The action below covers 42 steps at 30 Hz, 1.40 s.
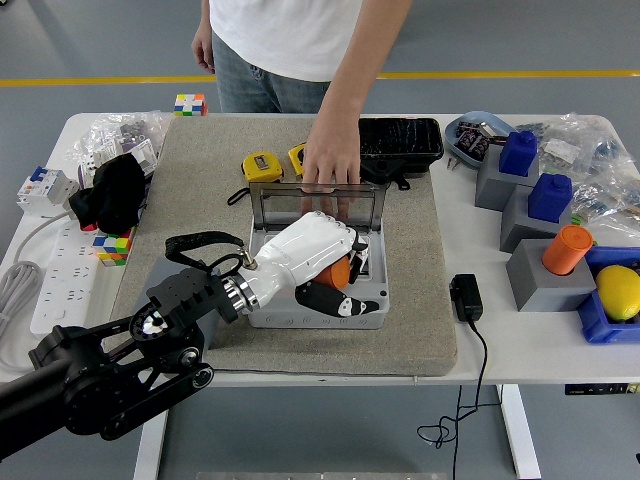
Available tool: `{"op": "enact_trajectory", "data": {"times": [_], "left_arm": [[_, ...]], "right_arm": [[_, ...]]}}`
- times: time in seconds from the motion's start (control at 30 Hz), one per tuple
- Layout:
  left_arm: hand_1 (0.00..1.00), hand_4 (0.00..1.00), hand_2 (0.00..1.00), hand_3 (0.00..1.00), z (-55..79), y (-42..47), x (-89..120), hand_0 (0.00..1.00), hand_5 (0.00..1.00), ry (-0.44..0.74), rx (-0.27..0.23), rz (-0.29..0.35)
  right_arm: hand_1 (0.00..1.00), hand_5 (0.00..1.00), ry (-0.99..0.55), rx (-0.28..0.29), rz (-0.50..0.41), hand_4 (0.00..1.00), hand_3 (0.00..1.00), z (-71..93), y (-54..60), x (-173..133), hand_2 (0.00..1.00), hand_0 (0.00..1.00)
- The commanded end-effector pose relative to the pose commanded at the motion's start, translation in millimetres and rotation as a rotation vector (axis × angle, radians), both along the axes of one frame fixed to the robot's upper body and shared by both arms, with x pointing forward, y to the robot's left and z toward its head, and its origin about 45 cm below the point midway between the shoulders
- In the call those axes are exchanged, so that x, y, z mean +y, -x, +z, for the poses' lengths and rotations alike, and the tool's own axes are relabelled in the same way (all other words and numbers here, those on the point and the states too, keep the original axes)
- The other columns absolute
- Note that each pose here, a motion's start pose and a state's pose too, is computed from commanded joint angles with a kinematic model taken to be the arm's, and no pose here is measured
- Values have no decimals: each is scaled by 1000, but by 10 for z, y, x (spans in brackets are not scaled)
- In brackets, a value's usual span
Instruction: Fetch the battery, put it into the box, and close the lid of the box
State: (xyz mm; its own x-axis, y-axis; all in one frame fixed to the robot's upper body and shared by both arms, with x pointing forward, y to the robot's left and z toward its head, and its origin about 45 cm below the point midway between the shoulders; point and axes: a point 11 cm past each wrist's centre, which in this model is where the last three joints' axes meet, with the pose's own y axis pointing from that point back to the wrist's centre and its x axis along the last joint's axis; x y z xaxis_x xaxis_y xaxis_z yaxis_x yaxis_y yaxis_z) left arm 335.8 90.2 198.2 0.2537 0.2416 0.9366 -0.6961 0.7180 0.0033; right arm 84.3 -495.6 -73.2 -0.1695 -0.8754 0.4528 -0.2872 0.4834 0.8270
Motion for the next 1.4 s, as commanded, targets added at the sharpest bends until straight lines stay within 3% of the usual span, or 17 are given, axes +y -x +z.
{"op": "enact_trajectory", "data": {"times": [0.23, 0.63, 1.4], "left_arm": [[72, 626, 120, 101, -3, -50, -108, 76, 411, 21, 12, -2], [72, 612, 122, 102, 34, -294, -99, 76, 402, 47, -10, 40], [76, 614, 126, 107, -9, -384, -22, 85, 397, 25, -40, 60]], "right_arm": [[863, 998, 0, 2, 1, 998, 851, -1, -1, 1, 833, 863], [863, 998, -2, 5, 3, 998, 851, -9, 2, 16, 833, 862], [863, 998, -9, 3, 2, 998, 851, -19, -6, 39, 832, 862]]}}
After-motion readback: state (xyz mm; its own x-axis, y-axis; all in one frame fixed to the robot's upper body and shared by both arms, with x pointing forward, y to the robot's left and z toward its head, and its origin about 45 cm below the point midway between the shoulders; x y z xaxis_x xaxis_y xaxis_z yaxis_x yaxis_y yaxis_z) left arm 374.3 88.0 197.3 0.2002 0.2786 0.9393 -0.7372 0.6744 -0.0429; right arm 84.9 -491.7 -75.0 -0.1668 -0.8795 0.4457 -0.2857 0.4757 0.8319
